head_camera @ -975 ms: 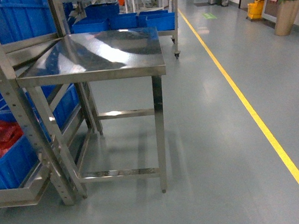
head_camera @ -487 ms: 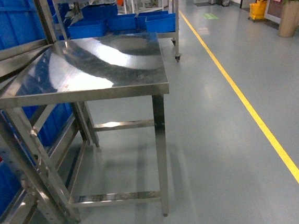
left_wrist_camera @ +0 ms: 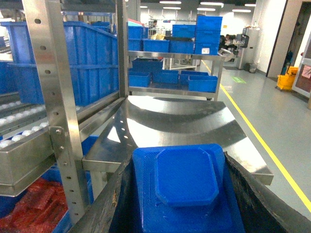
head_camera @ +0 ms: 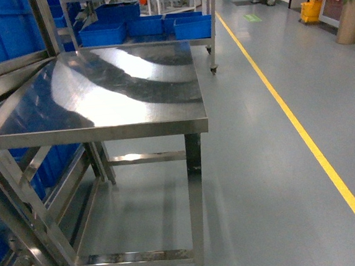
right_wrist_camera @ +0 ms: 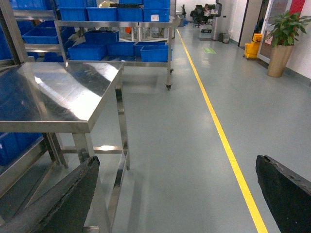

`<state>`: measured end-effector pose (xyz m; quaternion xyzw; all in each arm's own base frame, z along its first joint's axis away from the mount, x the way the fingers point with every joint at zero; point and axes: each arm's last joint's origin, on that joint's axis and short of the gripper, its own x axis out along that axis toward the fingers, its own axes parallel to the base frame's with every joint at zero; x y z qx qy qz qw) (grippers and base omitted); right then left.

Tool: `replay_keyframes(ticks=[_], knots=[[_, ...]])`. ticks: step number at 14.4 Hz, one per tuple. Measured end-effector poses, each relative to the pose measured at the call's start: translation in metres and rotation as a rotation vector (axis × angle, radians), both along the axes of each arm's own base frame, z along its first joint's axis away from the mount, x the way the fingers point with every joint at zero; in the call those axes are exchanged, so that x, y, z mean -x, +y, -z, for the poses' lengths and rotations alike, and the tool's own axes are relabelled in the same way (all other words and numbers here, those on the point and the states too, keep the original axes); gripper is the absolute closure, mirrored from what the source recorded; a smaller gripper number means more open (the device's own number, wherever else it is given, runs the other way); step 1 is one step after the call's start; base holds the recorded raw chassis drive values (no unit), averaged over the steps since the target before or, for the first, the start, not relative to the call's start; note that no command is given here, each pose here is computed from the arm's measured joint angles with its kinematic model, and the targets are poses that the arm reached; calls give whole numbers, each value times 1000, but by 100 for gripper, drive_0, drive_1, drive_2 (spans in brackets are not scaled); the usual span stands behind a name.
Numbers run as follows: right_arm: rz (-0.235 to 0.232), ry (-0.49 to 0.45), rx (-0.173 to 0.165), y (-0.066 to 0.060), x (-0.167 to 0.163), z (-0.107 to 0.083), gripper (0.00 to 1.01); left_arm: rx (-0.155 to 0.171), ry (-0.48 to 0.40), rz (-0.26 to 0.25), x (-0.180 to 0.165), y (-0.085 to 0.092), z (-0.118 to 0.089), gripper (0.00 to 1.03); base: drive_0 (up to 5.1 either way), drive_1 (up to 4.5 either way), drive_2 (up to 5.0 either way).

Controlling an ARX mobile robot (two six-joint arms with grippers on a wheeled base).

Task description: Pick blue part to blue bin on bottom shelf

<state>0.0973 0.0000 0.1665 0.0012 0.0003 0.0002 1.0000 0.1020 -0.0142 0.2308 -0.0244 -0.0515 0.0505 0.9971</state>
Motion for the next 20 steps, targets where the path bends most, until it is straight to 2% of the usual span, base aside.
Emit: replay_keyframes(ticks=[20], knots=[[0, -2, 0, 0, 0, 0, 3, 0, 1, 0, 0, 0, 0, 59, -11, 420, -441]])
